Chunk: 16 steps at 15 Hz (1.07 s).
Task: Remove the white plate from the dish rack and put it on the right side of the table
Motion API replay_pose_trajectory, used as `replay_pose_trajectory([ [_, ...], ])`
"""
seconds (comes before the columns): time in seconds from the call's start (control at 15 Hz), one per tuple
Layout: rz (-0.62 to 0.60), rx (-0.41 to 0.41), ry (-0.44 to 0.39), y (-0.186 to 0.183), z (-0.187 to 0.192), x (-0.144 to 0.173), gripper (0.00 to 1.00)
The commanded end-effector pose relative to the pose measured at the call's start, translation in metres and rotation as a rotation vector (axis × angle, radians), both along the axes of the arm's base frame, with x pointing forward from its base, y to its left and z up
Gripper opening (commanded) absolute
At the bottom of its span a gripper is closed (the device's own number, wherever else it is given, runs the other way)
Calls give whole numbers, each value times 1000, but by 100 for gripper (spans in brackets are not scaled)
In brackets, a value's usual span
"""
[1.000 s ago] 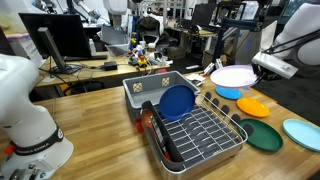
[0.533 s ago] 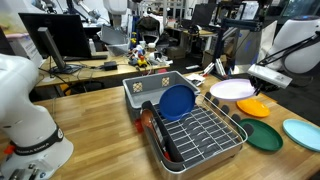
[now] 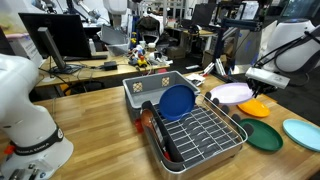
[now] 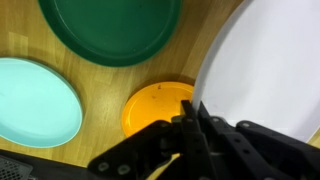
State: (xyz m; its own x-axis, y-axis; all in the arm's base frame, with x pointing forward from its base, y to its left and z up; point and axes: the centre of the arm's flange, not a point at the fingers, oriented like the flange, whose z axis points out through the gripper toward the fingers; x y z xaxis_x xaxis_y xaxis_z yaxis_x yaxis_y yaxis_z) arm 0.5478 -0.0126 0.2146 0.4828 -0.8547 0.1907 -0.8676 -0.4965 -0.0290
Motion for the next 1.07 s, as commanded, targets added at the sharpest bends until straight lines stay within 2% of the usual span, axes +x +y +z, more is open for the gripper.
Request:
replay_pose_trajectory([
  [0.0,30,1,41,-2,-7,10,1],
  [1.0,54,-23,80,3,-38,28,1],
])
